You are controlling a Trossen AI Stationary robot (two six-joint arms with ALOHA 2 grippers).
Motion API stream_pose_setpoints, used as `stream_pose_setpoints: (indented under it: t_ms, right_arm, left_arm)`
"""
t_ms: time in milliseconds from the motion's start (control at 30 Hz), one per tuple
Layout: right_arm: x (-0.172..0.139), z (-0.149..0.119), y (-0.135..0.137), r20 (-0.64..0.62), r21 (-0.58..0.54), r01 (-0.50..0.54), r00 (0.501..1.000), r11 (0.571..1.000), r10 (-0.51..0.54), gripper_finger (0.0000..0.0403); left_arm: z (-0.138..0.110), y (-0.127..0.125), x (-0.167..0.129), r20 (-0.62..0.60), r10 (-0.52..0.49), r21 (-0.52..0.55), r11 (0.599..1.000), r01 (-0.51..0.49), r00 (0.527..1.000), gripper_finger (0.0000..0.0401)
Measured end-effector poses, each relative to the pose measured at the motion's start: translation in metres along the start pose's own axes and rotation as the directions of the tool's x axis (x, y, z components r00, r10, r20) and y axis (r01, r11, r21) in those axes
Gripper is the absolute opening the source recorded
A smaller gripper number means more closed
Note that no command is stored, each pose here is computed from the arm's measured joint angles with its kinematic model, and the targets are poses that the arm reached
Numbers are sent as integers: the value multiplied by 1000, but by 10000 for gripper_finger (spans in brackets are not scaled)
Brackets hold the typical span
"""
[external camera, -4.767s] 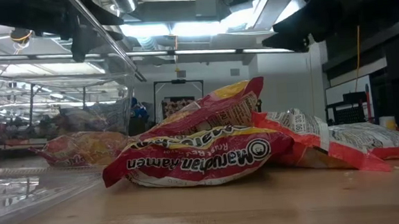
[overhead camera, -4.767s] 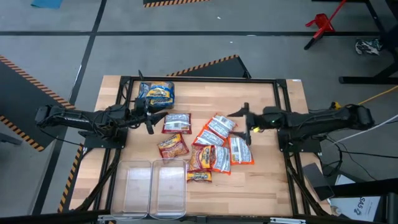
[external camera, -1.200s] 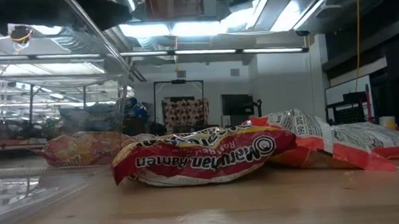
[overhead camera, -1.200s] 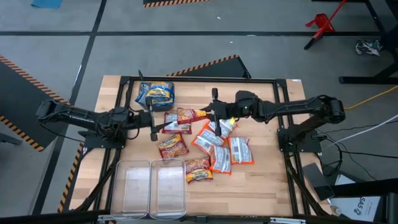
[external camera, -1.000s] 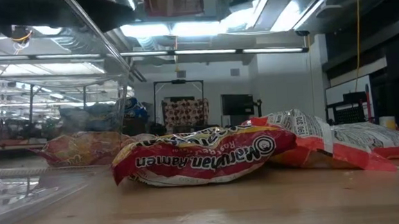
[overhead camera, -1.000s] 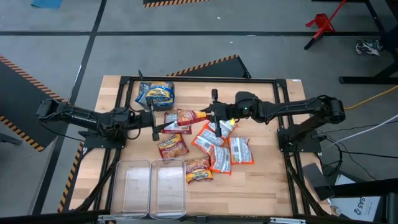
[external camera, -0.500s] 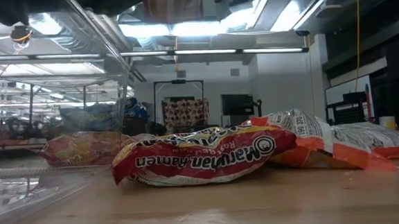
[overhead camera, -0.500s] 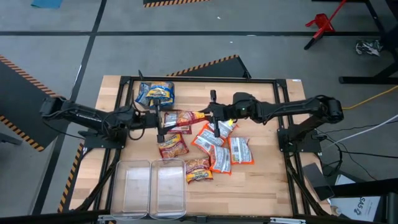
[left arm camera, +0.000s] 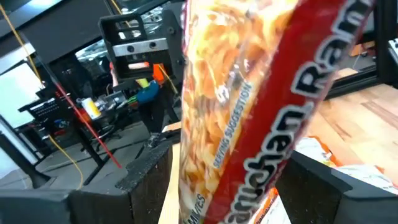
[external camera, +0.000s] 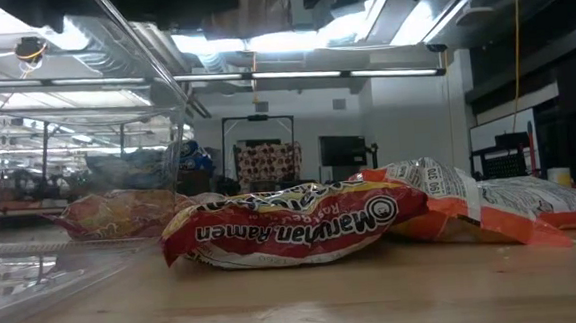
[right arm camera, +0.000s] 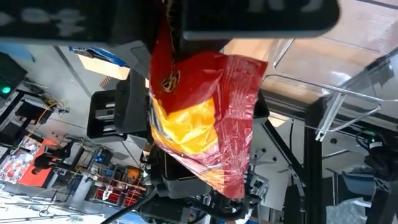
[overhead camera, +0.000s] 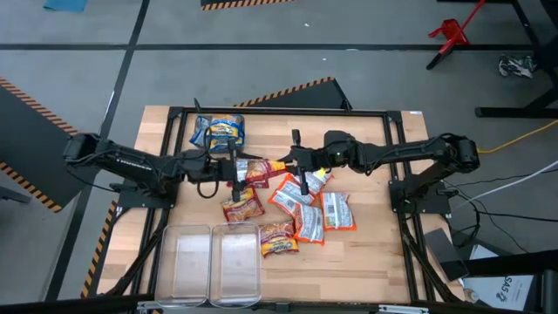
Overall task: Sort Maruchan noodles
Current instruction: Put the red noodle pack into the left transparent bin
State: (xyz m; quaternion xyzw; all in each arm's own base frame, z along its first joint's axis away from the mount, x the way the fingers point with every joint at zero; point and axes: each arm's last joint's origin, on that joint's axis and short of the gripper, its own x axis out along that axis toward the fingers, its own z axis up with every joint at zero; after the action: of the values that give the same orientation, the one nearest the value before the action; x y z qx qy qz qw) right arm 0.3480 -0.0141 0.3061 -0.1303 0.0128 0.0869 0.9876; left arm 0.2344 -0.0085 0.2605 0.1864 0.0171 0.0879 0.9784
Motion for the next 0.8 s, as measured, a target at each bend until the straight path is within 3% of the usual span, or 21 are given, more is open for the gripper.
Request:
stream_pose_setpoints:
  t_ms: [500,667,800]
  right_arm:
    - [0,1,0,6,5,2,1000,1000,-2,3]
    - [0,1,-1,5,5,7,1000,1000,-7,11]
    - [0,0,-1,-2,6,18,1000,1000,-18,49]
  left_arm:
    - [7,2,2,19,2,-4,1000,-2,1000,255]
    - [7,2,2,15,2,-4,1000,-2,1000,222]
    - [7,2,2,13,9,-6,1000,-9,1000,179]
